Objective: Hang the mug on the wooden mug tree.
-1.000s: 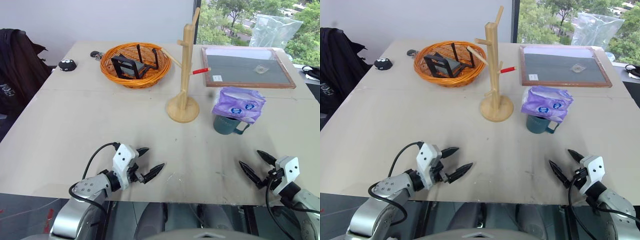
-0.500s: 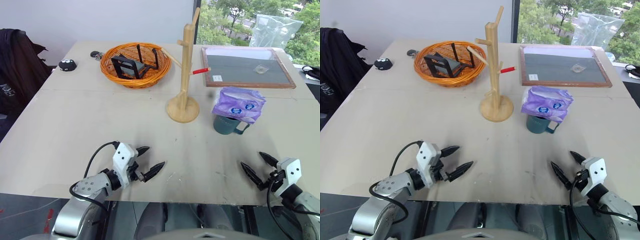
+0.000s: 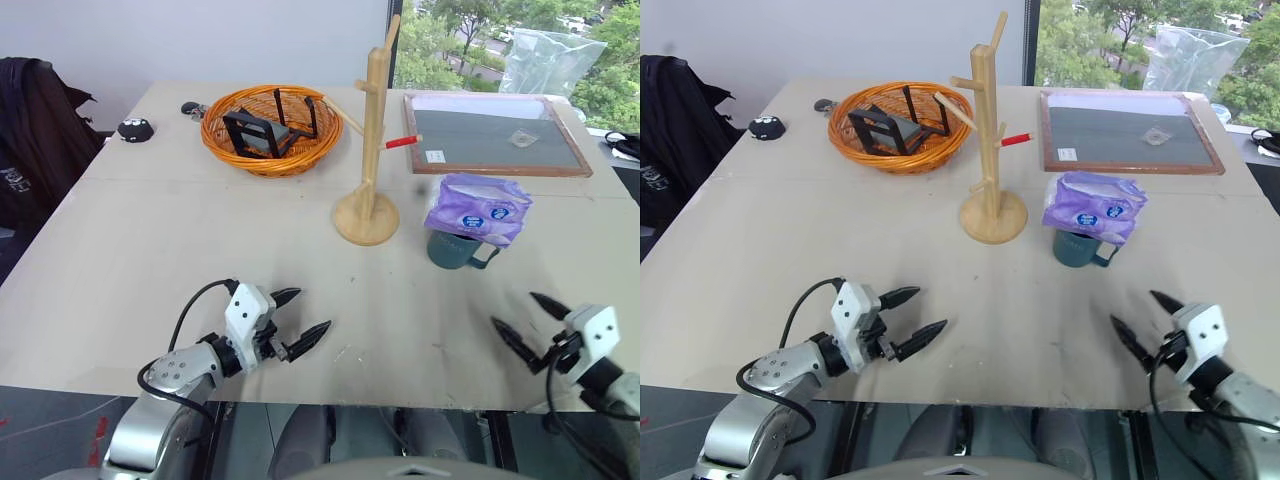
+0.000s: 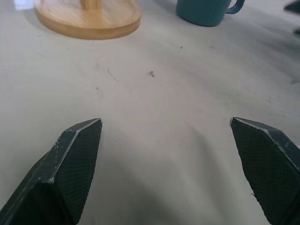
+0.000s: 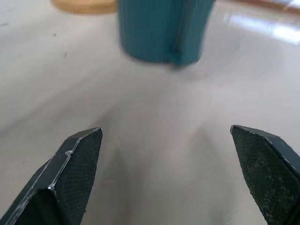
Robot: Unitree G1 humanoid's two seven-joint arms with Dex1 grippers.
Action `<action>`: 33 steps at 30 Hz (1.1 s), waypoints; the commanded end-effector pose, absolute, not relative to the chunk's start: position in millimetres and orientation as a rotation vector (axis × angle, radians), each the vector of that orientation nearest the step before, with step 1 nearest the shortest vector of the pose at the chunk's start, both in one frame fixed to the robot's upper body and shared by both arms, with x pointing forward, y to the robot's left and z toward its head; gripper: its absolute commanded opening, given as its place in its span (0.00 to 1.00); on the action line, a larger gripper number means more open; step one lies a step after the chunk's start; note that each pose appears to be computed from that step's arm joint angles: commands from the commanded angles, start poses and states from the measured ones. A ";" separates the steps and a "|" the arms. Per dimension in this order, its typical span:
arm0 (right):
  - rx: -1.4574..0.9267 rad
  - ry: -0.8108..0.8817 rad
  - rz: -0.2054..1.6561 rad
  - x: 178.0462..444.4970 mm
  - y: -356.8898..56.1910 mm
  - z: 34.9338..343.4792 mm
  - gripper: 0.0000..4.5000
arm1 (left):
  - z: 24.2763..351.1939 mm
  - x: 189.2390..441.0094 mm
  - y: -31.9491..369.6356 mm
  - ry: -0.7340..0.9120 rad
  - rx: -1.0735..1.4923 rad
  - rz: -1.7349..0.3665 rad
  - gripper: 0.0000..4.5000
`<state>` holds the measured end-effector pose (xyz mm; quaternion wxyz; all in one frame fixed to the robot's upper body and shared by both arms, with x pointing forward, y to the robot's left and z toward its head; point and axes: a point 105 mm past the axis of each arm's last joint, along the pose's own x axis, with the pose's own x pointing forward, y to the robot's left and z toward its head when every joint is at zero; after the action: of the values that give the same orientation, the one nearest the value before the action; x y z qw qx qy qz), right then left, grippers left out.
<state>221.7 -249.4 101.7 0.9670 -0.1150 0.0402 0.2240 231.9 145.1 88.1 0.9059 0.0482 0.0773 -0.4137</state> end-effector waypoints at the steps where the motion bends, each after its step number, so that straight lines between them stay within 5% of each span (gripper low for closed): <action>1: -0.332 -0.073 0.495 226.0 -242.7 174.6 0.98 | 127.2 233.7 137.0 0.044 0.142 -0.921 1.00; 7: -0.472 -0.154 0.624 256.4 -198.6 218.4 0.98 | 164.7 231.5 110.6 -0.038 0.121 -1.145 1.00; 16: -0.513 -0.149 0.738 288.0 -156.2 202.6 0.98 | 180.5 233.4 97.3 -0.057 0.204 -1.216 1.00; 33: -0.716 -0.189 0.627 320.4 -136.4 181.1 0.98 | 187.5 240.8 99.2 -0.075 0.197 -1.111 1.00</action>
<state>319.5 -139.2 171.0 0.8903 -0.3270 -0.0657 0.3102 245.3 103.1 174.9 0.8481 0.0847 -0.0072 -0.5230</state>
